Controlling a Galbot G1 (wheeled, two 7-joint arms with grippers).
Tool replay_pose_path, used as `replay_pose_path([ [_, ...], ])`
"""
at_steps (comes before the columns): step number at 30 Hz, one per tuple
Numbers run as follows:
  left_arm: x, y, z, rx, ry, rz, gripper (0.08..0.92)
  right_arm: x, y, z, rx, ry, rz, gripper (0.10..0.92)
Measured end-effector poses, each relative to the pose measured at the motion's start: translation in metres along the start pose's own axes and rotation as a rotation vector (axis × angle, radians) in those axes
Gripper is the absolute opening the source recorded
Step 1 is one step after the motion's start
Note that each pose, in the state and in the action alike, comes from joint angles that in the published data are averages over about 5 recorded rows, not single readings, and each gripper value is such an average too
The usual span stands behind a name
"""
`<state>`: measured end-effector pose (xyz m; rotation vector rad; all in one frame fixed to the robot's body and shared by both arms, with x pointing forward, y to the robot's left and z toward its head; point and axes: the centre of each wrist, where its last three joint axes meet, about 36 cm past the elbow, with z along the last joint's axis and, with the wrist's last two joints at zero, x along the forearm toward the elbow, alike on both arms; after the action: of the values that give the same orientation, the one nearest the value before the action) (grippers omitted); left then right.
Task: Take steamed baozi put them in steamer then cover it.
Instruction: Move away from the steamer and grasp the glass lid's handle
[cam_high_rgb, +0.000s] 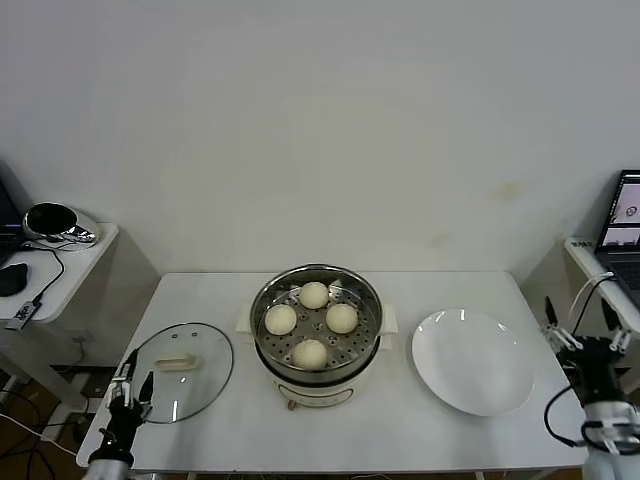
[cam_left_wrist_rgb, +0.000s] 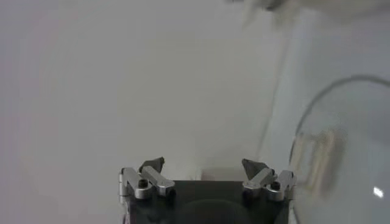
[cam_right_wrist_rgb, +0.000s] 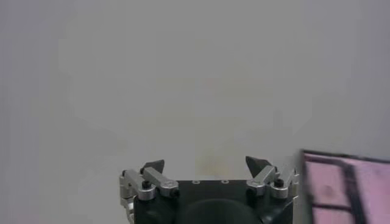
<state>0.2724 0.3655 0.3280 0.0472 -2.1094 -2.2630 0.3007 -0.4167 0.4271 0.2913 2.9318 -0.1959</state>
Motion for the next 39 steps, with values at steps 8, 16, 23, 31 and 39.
replay_pose_path([
  [8, -0.038, -0.017, 0.011, -0.132, -0.086, 0.052, 0.823, 0.018, -0.010, 0.006, 0.004, 0.024, 0.068, 0.823],
  [16, -0.055, -0.024, 0.018, -0.196, -0.105, 0.102, 0.823, 0.028, -0.014, 0.008, 0.000, 0.036, 0.095, 0.823],
  [23, -0.058, -0.031, 0.022, -0.206, -0.123, 0.140, 0.823, 0.036, -0.014, 0.011, -0.003, 0.049, 0.105, 0.823],
  [31, -0.074, -0.035, 0.025, -0.204, -0.136, 0.157, 0.823, 0.043, -0.014, 0.010, -0.001, 0.055, 0.110, 0.823],
  [39, -0.099, -0.038, 0.031, -0.199, -0.131, 0.170, 0.823, 0.048, -0.012, 0.011, -0.001, 0.062, 0.115, 0.823],
])
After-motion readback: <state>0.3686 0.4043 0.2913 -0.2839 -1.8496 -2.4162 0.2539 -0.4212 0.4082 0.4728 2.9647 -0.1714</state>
